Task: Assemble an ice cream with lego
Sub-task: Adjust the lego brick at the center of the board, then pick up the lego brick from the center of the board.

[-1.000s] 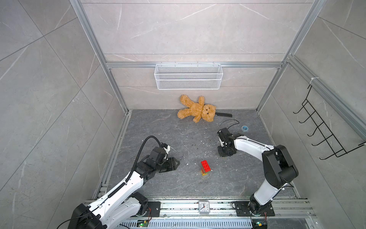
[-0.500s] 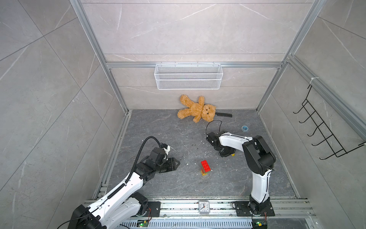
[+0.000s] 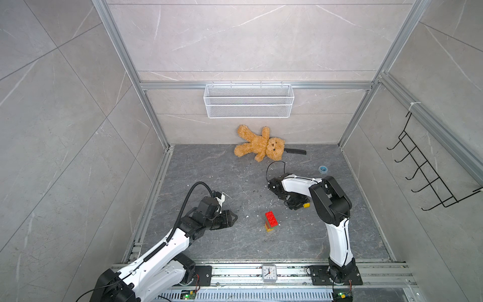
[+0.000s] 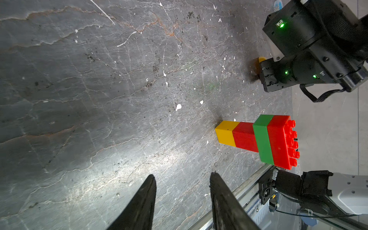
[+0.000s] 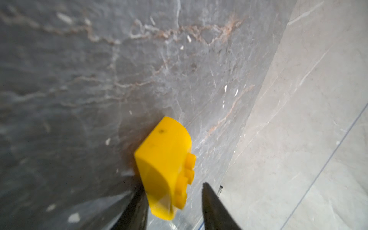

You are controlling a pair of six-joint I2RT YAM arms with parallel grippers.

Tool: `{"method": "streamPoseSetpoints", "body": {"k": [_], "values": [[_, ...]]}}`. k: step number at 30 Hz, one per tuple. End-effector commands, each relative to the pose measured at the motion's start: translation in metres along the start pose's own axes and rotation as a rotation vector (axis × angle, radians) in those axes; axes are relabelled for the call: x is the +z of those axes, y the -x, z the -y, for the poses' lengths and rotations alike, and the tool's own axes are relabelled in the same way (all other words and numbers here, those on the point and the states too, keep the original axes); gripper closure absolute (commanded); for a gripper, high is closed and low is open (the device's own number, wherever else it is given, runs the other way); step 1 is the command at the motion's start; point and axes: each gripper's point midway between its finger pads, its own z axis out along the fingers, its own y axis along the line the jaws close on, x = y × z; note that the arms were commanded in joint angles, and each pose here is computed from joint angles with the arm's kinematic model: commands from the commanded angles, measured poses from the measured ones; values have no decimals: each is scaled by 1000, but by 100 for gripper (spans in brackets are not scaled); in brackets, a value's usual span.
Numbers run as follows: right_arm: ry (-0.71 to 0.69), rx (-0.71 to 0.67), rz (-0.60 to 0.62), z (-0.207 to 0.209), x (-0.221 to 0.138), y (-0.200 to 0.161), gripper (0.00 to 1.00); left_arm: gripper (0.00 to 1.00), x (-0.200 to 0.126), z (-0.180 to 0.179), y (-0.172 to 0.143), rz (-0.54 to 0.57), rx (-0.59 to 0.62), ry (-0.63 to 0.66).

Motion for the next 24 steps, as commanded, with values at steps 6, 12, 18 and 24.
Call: {"method": "streamPoseSetpoints", "body": {"k": [6, 12, 18, 24], "values": [[356, 61, 85, -24, -50, -4, 40, 52, -1, 1, 4, 21, 28, -12], [750, 244, 202, -3, -61, 3, 39, 52, -3, 6, 11, 14, 59, 5], [690, 239, 228, 11, -34, 14, 41, 52, 2, 8, 15, 14, 54, -1], [656, 174, 220, 3, -18, 21, 44, 51, 6, 10, 15, -3, 47, -5]]}}
